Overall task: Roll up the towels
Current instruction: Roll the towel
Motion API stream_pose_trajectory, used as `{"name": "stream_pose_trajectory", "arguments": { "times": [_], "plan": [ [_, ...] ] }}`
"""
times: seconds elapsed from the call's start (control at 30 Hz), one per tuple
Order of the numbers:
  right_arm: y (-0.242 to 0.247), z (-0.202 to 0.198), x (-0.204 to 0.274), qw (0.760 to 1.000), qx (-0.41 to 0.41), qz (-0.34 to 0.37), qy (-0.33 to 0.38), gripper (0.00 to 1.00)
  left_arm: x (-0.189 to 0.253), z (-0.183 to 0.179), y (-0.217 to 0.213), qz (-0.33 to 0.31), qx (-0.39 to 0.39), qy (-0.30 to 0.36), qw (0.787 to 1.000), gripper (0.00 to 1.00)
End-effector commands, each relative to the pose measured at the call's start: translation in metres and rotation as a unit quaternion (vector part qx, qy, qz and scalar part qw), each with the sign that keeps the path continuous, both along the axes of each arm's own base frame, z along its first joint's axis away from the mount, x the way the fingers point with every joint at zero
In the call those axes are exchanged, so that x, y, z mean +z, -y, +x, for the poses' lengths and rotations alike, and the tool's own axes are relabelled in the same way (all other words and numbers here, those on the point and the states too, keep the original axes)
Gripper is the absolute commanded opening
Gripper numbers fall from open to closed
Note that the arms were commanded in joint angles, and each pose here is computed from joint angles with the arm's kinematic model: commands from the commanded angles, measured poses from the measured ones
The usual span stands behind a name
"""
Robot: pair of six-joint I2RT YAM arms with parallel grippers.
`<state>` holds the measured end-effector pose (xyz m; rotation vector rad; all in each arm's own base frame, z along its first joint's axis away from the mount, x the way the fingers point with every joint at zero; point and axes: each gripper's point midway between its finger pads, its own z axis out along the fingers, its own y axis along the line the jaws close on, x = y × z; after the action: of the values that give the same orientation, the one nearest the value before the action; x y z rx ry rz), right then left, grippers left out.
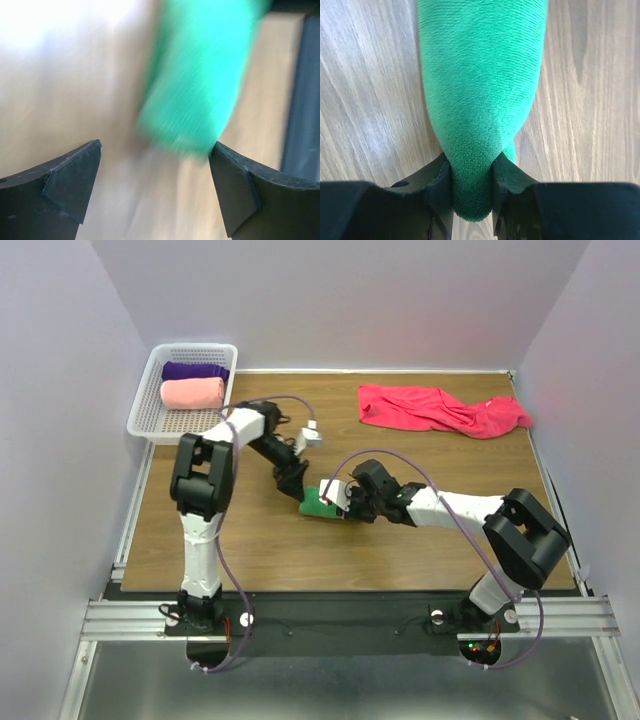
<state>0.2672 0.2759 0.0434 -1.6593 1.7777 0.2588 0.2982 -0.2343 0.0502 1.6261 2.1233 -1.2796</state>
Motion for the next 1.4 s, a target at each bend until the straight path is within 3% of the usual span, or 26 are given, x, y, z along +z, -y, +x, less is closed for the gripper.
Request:
{"name": "stream_pose_trajectory", "arguments": {
  "times": [0.0,0.1,0.13,0.23,0.27,0.37,0.4,0.43,0.47,0.5,0.57,0.6,0.63,0.7,0.73,0.77,0.83,0.87,1.03,1.23,1.37],
  "plan": [
    [0.005,-0.022,-0.021,0.996,0.017,-0.017,-0.089,0.12,0.04,0.063,-0.067,0.028,0.091,0.134,0.986,0.99],
    [0.003,-0.023,-0.024,0.993,0.016,-0.017,-0.116,0.12,0.076,0.08,-0.101,0.026,0.147,0.202,0.968,0.99],
    [0.004,-0.026,-0.025,0.991,0.017,-0.018,-0.131,0.12,0.103,0.086,-0.112,0.019,0.163,0.256,0.953,0.99],
    [0.001,-0.023,-0.023,0.989,0.011,-0.012,-0.146,0.12,0.109,0.066,-0.122,0.033,0.154,0.322,0.934,0.99],
    [0.001,-0.026,-0.024,0.988,0.01,-0.012,-0.156,0.12,0.133,0.054,-0.123,0.027,0.15,0.371,0.916,0.99],
    [-0.001,-0.027,-0.023,0.981,0.003,-0.003,-0.195,0.12,0.134,0.018,-0.127,0.046,0.124,0.45,0.883,0.99],
    [-0.003,-0.028,-0.021,0.98,0.003,0.0,-0.201,0.12,0.111,0.0,-0.126,0.061,0.108,0.448,0.886,0.99],
    [-0.006,-0.028,-0.019,0.977,0.004,0.006,-0.212,0.12,0.128,-0.008,-0.125,0.057,0.092,0.502,0.858,0.99],
    [-0.007,-0.028,-0.018,0.975,0.001,0.01,-0.221,0.12,0.125,-0.016,-0.121,0.058,0.08,0.519,0.849,0.99],
    [-0.008,-0.028,-0.019,0.974,-0.001,0.012,-0.228,0.12,0.1,-0.035,-0.114,0.068,0.052,0.518,0.851,0.99],
    [-0.011,-0.028,-0.019,0.97,-0.002,0.014,-0.243,0.12,0.104,-0.05,-0.1,0.054,0.022,0.574,0.817,0.99],
    [-0.012,-0.028,-0.019,0.969,-0.002,0.017,-0.247,0.12,0.08,-0.06,-0.101,0.072,0.011,0.573,0.816,0.99],
    [-0.013,-0.031,-0.02,0.966,-0.001,0.017,-0.258,0.12,0.088,-0.069,-0.081,0.042,-0.01,0.604,0.796,0.99],
    [-0.015,-0.034,-0.02,0.962,0.002,0.019,-0.273,0.12,0.071,-0.079,-0.07,0.037,-0.026,0.61,0.791,0.99],
    [-0.014,-0.037,-0.021,0.958,0.002,0.016,-0.285,0.12,0.076,-0.074,-0.064,0.034,-0.021,0.629,0.777,0.99],
    [-0.018,-0.04,-0.021,0.954,0.005,0.022,-0.3,0.13,0.068,-0.082,-0.051,0.023,-0.037,0.622,0.782,0.99],
    [-0.02,-0.043,-0.022,0.95,0.007,0.023,-0.312,0.13,0.076,-0.076,-0.036,0.013,-0.029,0.635,0.772,0.99],
    [-0.02,-0.044,-0.023,0.948,0.007,0.023,-0.316,0.13,0.065,-0.078,-0.029,0.02,-0.042,0.622,0.782,0.99],
    [-0.022,-0.043,-0.024,0.944,0.003,0.026,-0.329,0.13,0.061,-0.078,0.016,0.008,-0.048,0.607,0.793,0.99],
    [-0.023,-0.046,-0.027,0.933,0.0,0.032,-0.357,0.13,0.053,-0.071,0.021,0.021,-0.05,0.636,0.77,0.99],
    [-0.025,-0.05,-0.027,0.925,0.005,0.037,-0.377,0.13,0.045,-0.068,0.019,0.031,-0.052,0.639,0.766,0.99]
  ]
}}
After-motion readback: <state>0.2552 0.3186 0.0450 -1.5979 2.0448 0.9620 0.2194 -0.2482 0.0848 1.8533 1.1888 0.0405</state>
